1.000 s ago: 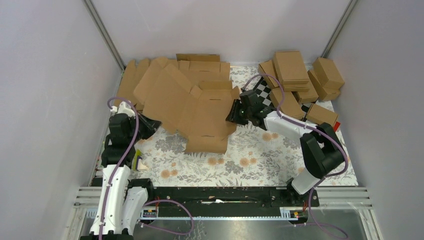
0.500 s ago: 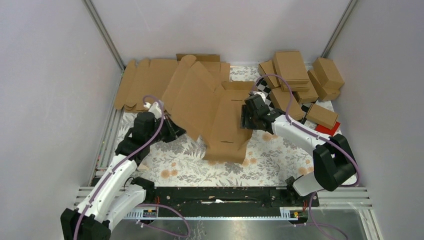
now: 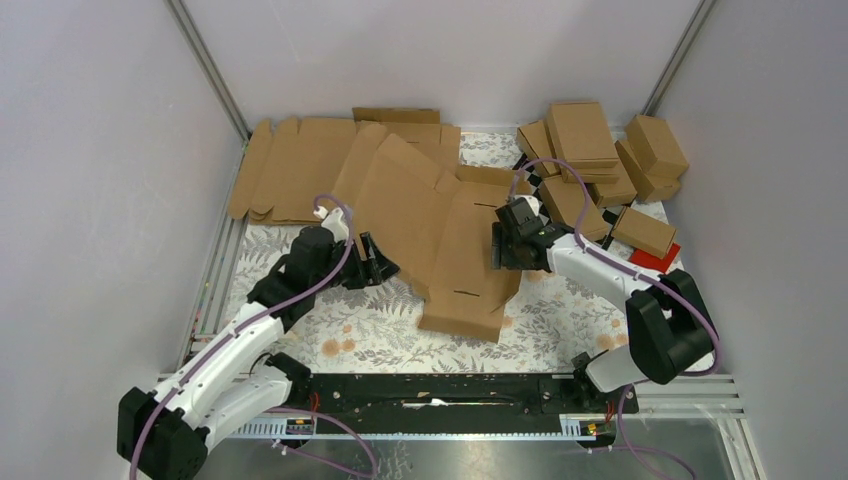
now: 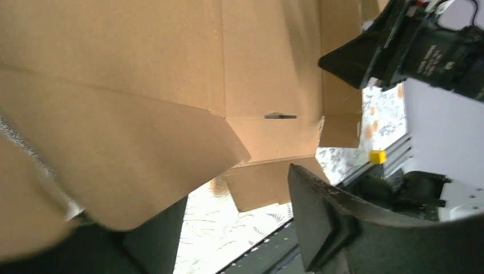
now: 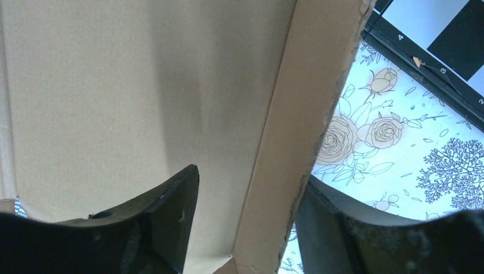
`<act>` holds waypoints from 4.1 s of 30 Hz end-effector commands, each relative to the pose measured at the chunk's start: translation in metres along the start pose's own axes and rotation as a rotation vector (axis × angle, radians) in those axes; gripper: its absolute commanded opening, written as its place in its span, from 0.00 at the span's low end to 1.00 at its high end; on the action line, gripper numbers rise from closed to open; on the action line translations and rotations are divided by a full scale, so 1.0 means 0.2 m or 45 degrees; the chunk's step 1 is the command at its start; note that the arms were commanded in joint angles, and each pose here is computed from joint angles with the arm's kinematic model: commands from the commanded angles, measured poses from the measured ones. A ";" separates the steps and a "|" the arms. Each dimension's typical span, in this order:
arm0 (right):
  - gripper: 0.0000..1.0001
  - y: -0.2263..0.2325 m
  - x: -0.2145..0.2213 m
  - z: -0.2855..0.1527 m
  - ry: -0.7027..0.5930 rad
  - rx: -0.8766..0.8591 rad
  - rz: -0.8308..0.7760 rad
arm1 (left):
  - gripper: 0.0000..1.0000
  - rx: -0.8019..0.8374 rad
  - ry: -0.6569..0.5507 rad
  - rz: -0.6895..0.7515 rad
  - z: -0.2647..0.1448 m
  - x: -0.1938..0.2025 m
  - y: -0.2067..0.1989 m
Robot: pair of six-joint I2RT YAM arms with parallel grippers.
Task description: Fold the paper box
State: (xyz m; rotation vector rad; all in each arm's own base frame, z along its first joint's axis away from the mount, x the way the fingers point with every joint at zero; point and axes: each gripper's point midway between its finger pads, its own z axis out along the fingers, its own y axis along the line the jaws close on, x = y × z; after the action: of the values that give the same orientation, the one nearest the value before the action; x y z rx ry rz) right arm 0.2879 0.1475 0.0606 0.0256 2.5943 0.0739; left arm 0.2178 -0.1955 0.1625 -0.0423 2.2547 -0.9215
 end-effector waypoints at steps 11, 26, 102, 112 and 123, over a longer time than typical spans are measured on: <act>0.30 -0.18 -0.01 -0.08 -0.027 0.101 -0.027 | 0.99 -0.538 -0.274 -0.093 -0.12 -0.36 0.36; 0.06 -0.13 0.03 -0.06 0.067 0.023 -0.055 | 0.99 -0.501 -0.121 -0.483 -0.06 -0.72 0.87; 0.88 0.00 0.17 -0.20 0.118 -0.243 -0.001 | 0.04 0.178 0.102 -0.112 0.05 -0.43 0.11; 0.68 -0.25 -0.18 -0.16 -0.145 0.208 0.031 | 0.15 0.176 0.108 -0.068 0.03 -0.45 0.10; 0.97 -0.33 -0.28 -0.04 -0.093 0.159 0.169 | 0.28 0.302 0.151 -0.101 0.09 -0.50 0.04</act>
State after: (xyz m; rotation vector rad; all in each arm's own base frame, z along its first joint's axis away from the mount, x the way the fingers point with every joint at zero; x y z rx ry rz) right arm 0.3159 0.0821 0.0735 0.2179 2.5805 -0.0632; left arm 0.2941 -0.1652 0.1792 -0.0609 2.3499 -1.1995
